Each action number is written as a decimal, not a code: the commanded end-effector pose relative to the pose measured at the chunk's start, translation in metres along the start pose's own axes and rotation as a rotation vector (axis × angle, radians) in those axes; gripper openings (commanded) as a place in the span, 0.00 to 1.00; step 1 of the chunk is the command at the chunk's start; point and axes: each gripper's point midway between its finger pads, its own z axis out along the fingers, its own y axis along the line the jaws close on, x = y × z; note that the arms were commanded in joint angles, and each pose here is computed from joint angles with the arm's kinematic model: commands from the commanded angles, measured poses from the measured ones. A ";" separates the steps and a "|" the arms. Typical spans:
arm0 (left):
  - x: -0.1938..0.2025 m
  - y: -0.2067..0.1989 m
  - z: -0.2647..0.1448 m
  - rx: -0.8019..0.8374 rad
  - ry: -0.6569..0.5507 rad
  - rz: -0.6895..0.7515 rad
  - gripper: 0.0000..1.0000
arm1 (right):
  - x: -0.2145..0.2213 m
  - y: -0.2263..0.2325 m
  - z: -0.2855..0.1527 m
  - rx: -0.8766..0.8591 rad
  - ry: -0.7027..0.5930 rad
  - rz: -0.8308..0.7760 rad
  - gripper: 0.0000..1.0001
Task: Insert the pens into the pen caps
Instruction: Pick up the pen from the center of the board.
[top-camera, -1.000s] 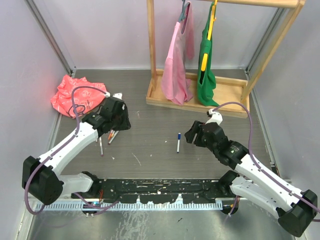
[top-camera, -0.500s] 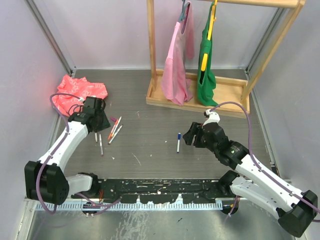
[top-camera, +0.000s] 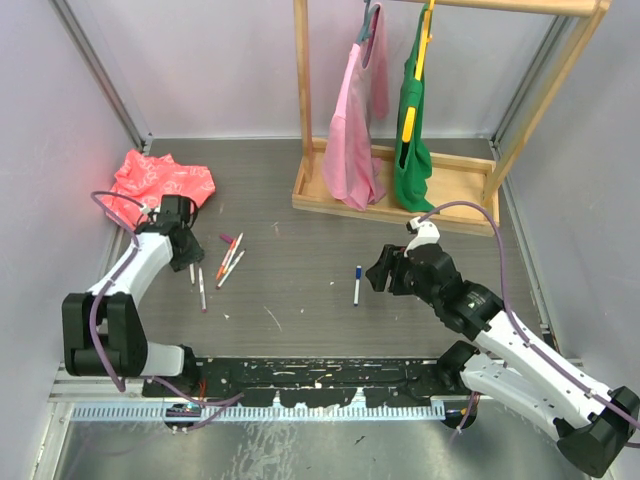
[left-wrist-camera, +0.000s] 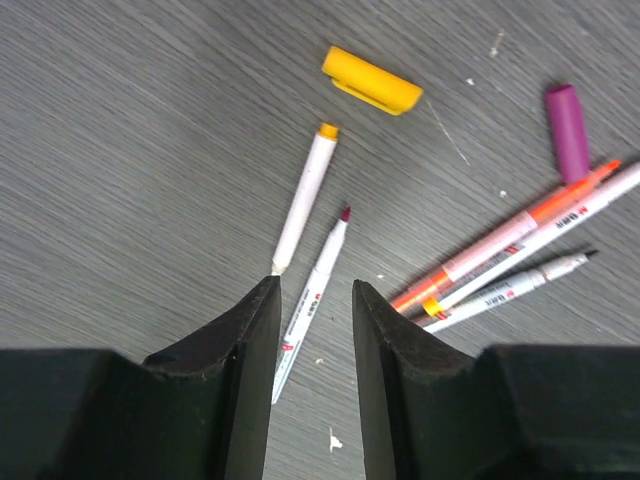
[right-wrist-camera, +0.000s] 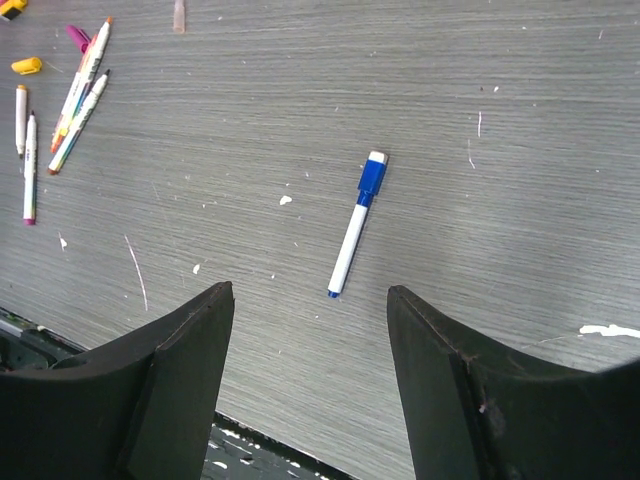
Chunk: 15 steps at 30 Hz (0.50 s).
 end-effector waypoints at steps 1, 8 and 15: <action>-0.020 0.009 0.011 -0.044 -0.061 -0.016 0.36 | -0.023 0.012 -0.010 -0.039 -0.057 -0.020 0.68; -0.017 0.012 0.031 -0.054 -0.015 -0.005 0.35 | -0.022 0.012 -0.012 -0.044 -0.065 -0.001 0.68; -0.017 0.009 0.049 -0.007 0.031 -0.038 0.30 | -0.020 0.013 -0.013 -0.048 -0.055 -0.002 0.68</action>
